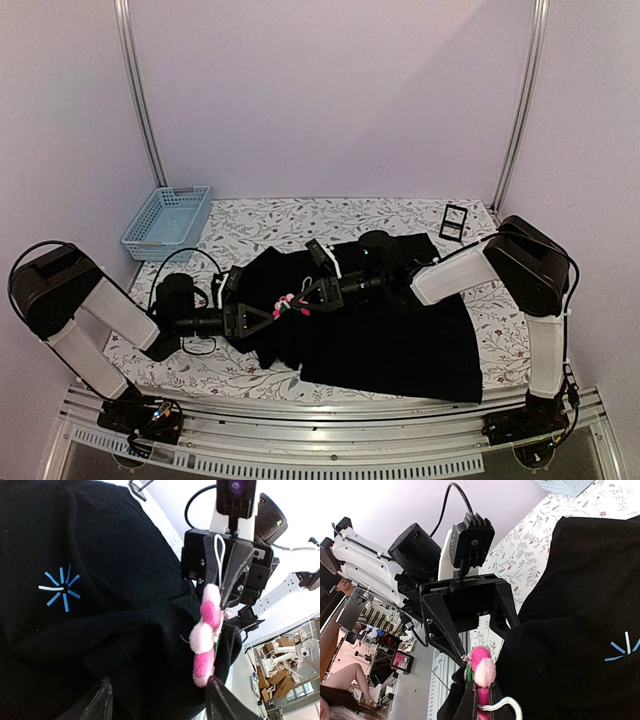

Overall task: Pin the brooch onto the clothing
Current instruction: Pin the flattened clothing at the center of the board.

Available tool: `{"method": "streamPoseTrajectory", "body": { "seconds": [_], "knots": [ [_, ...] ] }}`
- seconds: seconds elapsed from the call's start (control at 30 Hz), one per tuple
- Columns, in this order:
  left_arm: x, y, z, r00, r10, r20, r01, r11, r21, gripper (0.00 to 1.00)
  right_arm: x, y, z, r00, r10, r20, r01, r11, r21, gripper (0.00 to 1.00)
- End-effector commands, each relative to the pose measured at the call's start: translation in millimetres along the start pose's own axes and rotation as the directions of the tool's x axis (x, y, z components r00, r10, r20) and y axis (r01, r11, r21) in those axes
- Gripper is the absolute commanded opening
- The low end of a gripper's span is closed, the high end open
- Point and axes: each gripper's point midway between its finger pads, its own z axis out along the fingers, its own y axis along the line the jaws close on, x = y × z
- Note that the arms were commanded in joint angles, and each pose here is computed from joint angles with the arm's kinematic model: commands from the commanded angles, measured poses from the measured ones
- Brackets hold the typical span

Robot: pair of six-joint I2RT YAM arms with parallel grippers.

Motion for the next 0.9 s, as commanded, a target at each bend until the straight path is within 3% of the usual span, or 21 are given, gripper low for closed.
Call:
{"method": "streamPoseTrajectory", "body": {
  "seconds": [0.0, 0.4, 0.87],
  "knots": [
    [-4, -16, 3, 0.998, 0.052, 0.042, -0.055, 0.997, 0.062, 0.65, -9, 4, -2, 0.999, -0.026, 0.029, 0.028, 0.999, -0.040, 0.00],
    [-5, -29, 15, 0.988, 0.127, 0.087, -0.132, 0.990, 0.055, 0.72, -2, 9, 0, 0.999, -0.043, 0.014, 0.044, 0.997, -0.057, 0.00],
    [-5, -34, 18, 0.984, 0.161, 0.074, -0.167, 0.983, 0.072, 0.70, 1, 7, 1, 1.000, 0.010, 0.002, -0.010, 0.998, -0.057, 0.00]
  ]
}}
